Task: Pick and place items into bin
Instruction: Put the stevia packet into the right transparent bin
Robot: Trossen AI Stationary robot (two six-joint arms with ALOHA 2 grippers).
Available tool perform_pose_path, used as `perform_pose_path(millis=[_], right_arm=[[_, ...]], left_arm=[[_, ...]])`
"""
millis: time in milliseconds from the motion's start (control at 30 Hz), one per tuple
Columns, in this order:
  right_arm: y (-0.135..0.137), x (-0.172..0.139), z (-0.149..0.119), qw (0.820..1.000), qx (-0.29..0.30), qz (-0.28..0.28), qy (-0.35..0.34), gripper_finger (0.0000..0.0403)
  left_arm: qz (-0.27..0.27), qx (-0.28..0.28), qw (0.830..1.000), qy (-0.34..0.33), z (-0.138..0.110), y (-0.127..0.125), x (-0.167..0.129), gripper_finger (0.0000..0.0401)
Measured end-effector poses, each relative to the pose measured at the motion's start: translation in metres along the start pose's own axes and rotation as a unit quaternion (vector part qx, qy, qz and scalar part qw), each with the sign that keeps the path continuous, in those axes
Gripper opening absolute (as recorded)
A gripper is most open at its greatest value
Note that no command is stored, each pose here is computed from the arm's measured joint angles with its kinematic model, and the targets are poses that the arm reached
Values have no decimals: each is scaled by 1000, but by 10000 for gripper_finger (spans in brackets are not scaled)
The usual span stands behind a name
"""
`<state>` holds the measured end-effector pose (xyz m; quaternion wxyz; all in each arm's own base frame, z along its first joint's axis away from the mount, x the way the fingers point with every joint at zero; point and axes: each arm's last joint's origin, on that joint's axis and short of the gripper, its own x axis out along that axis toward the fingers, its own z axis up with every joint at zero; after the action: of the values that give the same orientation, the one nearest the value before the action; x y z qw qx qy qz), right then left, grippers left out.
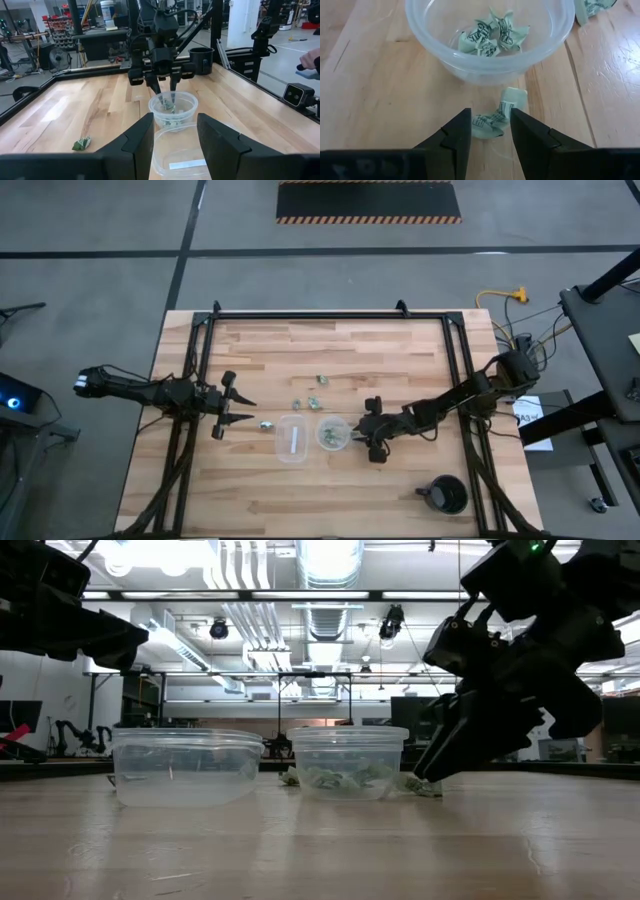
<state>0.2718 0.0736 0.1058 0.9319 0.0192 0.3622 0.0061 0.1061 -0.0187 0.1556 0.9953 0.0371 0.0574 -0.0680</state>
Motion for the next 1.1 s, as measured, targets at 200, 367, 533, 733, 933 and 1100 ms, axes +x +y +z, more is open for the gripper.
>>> perform_pose_path(millis=[200, 367, 533, 733, 933, 1100], right_arm=[[1, 6, 0, 1000, -16, 3, -17, 127], [1, 10, -3, 1000, -28, 1, -13, 120], [1, 16, -8, 1000, -30, -2, -4, 114], [1, 19, -11, 999, -34, -4, 1, 103], [-1, 20, -12, 999, -33, -6, 5, 78], [-5, 20, -12, 1000, -28, -8, 9, 29]], left_arm=[[0, 0, 1000, 0, 0, 0, 0, 135], [0, 0, 1000, 0, 0, 0, 0, 135], [0, 0, 1000, 0, 0, 0, 0, 135], [0, 0, 1000, 0, 0, 0, 0, 135], [0, 0, 1000, 0, 0, 0, 0, 135], [0, 0, 1000, 0, 0, 0, 0, 135]])
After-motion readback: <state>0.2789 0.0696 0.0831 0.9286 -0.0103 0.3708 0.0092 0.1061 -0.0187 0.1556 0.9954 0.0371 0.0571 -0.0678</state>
